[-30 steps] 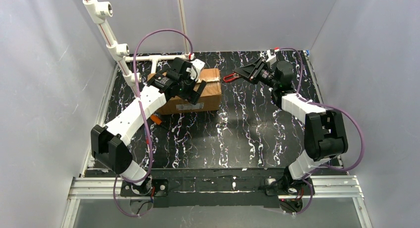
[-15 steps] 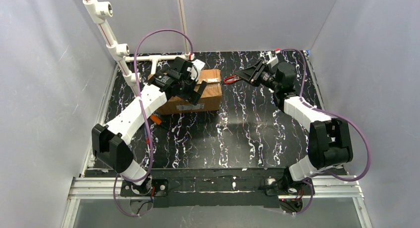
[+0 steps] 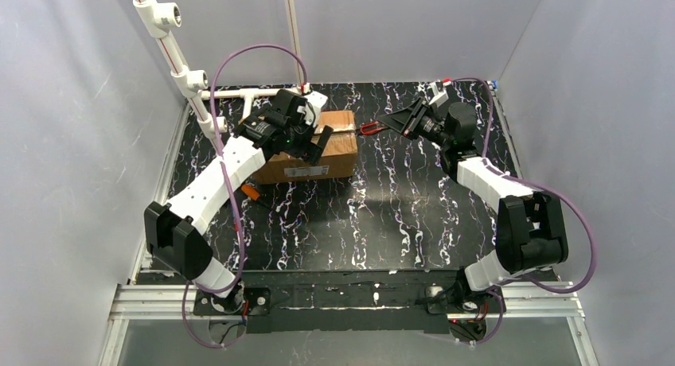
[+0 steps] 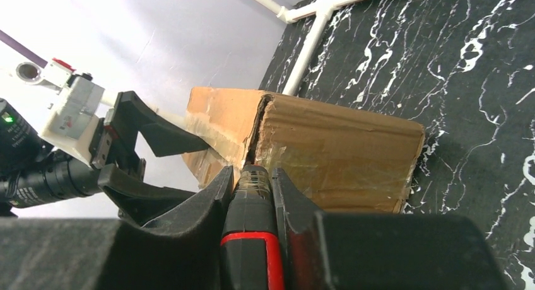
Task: Unpack the express box
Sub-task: Cut the express box at the center of the board.
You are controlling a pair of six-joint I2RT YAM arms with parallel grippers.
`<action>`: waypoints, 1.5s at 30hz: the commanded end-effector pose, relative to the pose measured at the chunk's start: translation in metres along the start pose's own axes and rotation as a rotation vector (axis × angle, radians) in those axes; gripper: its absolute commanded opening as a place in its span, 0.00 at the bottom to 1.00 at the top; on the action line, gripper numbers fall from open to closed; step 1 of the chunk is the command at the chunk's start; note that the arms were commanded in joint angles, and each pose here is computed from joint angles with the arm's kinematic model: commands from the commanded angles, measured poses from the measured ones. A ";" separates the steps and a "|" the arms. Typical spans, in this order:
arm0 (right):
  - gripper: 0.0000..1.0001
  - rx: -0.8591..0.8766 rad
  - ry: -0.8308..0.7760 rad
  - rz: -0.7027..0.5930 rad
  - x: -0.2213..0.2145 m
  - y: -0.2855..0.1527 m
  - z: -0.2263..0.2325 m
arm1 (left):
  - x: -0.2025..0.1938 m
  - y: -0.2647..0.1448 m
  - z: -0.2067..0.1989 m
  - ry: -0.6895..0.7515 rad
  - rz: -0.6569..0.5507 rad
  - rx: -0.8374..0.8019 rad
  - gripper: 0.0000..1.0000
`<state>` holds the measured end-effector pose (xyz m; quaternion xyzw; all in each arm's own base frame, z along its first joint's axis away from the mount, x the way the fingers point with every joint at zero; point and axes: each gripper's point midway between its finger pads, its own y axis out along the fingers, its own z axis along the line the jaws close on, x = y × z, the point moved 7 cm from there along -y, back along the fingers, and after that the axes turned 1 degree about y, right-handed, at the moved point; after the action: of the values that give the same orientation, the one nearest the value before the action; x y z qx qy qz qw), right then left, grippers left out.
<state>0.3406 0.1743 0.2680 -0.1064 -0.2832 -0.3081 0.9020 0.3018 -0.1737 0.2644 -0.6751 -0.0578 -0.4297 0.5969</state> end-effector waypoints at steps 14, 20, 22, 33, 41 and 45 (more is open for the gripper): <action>0.01 -0.051 0.057 0.164 -0.023 0.016 -0.030 | 0.011 -0.016 -0.046 0.577 -0.189 0.194 0.93; 0.01 -0.024 0.061 0.159 -0.015 0.020 -0.023 | 0.016 0.010 -0.034 0.506 -0.212 0.376 0.97; 0.01 -0.023 0.055 0.149 -0.006 0.022 -0.016 | 0.014 0.016 -0.029 0.471 -0.175 0.340 0.98; 0.01 -0.175 -0.038 0.057 0.084 0.017 0.010 | -0.001 0.024 -0.021 0.378 -0.056 0.234 0.95; 0.01 -0.366 -0.105 0.016 0.118 -0.006 0.016 | 0.005 0.011 -0.018 0.322 -0.044 0.138 0.95; 0.01 -0.590 -0.158 -0.008 0.120 -0.027 0.006 | 0.015 -0.009 -0.021 0.278 -0.072 0.069 0.96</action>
<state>0.4098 0.1179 0.3408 -0.2835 -0.2552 -0.3454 0.8574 0.3107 -0.2020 0.2566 -0.5422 -0.0150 -0.5559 0.6299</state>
